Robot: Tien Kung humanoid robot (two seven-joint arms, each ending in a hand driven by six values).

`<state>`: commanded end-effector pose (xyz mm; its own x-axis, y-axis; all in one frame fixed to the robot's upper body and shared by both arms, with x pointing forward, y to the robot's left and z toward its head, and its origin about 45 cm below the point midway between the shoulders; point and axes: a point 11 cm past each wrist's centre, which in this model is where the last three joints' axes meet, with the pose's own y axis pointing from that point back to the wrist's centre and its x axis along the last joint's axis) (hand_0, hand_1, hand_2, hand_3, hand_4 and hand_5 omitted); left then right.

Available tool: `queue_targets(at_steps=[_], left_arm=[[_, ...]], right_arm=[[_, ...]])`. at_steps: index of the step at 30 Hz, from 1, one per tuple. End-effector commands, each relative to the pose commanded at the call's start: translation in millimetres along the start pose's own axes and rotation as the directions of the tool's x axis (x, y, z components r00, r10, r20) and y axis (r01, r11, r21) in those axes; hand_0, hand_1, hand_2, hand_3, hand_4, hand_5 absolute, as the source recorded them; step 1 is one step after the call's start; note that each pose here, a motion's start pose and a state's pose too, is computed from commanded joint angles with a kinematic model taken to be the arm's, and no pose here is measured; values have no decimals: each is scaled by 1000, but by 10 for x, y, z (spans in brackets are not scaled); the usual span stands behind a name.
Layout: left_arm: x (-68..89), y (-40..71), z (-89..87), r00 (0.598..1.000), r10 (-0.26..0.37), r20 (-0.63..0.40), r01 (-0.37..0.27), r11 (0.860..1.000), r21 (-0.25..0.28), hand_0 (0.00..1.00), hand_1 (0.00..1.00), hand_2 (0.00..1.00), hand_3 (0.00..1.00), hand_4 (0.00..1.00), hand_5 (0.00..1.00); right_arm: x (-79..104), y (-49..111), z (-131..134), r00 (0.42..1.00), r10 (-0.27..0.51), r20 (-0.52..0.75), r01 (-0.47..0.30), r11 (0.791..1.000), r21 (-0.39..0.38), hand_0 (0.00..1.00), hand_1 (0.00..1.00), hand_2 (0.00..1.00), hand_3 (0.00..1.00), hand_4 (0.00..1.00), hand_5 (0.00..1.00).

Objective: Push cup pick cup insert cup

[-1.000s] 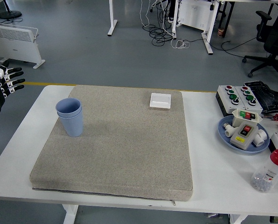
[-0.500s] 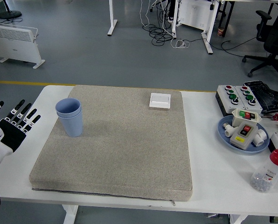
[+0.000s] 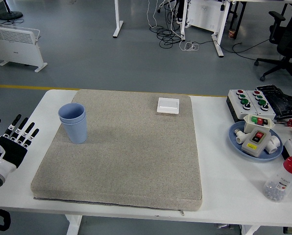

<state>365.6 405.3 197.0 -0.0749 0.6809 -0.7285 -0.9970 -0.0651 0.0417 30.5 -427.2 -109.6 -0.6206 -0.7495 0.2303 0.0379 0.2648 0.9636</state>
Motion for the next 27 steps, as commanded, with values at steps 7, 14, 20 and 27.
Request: queue_targets(at_steps=[7,14,20,27], left_arm=[[42,0,19,1000,12,-2,-12,1000,-6,868,873,925,833,563,998],[64,2,19,1000,18,-5,-19,1000,-7,868,873,925,834,562,998],[63,-2,16,1000,19,-7,-19,1000,-7,868,874,925,833,560,998],[44,-18,27,1000,15,-12,-15,1000,-13,868,873,925,831,562,998]], right_arm=[[-9,3,-16,1000,-1,1,1,1000,3,725,651,655,582,128,477],[-10,3,-17,1000,-1,0,1,1000,3,725,650,655,582,129,477],[-8,3,-18,1000,-1,-1,1,1000,3,725,651,655,581,128,478],[-8,4,-23,1000,-1,-1,1,1000,4,725,651,655,581,128,477]])
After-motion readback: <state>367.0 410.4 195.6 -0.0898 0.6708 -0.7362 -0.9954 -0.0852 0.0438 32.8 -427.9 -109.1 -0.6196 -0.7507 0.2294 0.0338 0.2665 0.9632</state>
